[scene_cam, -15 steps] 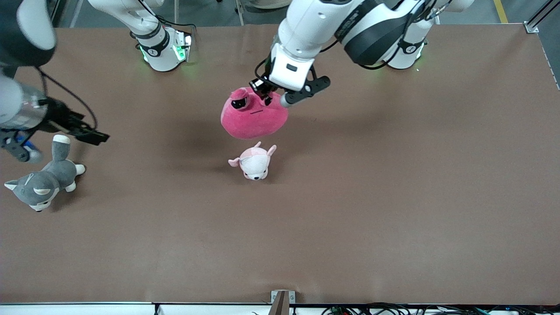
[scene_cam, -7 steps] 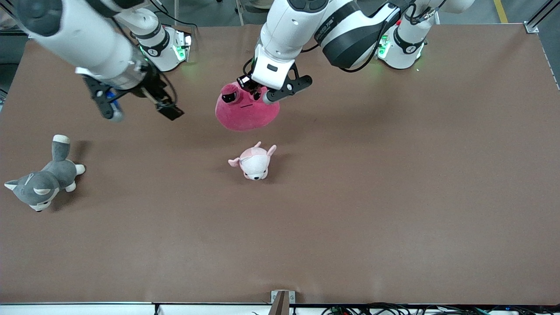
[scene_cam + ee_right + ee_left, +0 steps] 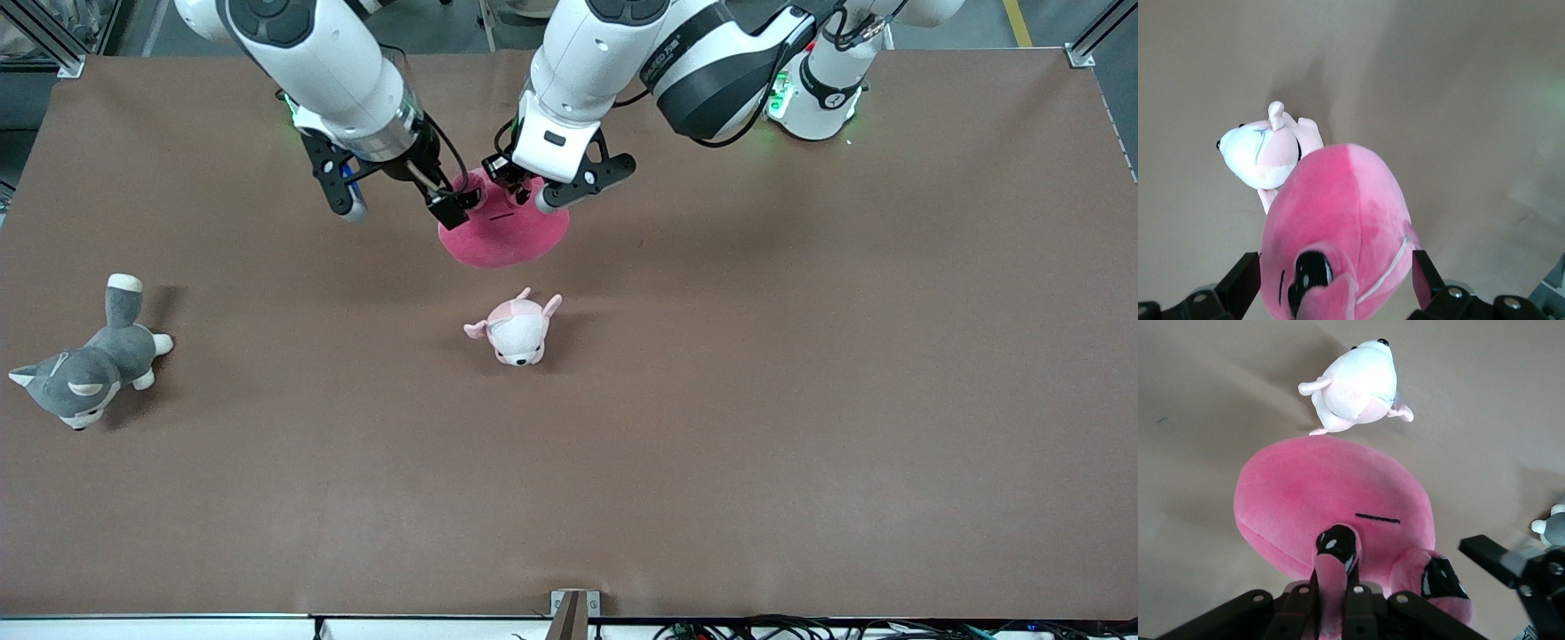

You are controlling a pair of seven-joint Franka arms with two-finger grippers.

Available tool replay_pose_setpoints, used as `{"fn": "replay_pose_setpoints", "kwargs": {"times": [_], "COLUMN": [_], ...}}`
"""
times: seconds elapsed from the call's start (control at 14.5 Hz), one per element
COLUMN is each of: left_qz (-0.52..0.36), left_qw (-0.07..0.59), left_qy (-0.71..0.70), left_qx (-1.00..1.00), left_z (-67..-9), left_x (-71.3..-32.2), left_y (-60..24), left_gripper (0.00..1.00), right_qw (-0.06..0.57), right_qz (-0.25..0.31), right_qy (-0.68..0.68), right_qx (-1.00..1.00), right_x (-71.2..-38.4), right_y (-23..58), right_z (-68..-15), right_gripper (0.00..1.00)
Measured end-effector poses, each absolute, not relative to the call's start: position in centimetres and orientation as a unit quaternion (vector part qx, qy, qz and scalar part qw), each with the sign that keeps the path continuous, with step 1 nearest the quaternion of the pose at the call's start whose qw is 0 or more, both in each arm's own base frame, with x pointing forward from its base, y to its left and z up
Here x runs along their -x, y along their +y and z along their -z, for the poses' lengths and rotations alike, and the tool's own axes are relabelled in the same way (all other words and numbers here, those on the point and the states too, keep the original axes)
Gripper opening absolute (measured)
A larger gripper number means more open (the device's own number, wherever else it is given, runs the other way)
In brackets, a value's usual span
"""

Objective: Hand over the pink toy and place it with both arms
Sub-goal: 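Grasp the pink plush with the right gripper beside the left gripper, then carry the plush with the right gripper while the left gripper withdraws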

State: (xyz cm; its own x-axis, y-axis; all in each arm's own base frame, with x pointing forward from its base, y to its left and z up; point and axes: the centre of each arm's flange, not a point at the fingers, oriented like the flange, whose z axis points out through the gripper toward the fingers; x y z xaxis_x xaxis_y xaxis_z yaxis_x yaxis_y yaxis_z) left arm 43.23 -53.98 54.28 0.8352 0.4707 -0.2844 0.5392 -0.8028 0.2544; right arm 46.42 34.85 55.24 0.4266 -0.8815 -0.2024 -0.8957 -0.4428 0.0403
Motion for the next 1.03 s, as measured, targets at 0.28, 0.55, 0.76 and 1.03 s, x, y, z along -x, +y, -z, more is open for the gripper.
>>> {"fn": "replay_pose_setpoints", "kwargs": {"times": [0.28, 0.55, 0.76, 1.03], "left_qz": [0.104, 0.104, 0.104, 0.103], "left_qw": [0.165, 0.165, 0.165, 0.166], "left_qy": [0.268, 0.268, 0.268, 0.269], "left_qx": [-0.944, -0.944, -0.944, -0.943], "left_z": [-54.32, -54.32, -54.31, -54.48], "left_x": [-43.28, -43.28, -43.30, -43.43], "left_y": [-53.96, -53.95, -53.95, -53.87], "left_gripper": [0.13, 0.13, 0.13, 0.19], "right_qw": [0.043, 0.048, 0.049, 0.049], "right_qz": [-0.094, -0.102, -0.102, -0.102], "right_qy": [0.527, 0.529, 0.530, 0.533], "right_qx": [0.843, 0.841, 0.840, 0.838], "right_x": [-45.89, -45.87, -46.00, -46.25], "right_y": [36.00, 36.10, 35.96, 35.65], "right_z": [-55.21, -55.27, -55.28, -55.29], "right_gripper": [0.93, 0.51, 0.22, 0.15]}}
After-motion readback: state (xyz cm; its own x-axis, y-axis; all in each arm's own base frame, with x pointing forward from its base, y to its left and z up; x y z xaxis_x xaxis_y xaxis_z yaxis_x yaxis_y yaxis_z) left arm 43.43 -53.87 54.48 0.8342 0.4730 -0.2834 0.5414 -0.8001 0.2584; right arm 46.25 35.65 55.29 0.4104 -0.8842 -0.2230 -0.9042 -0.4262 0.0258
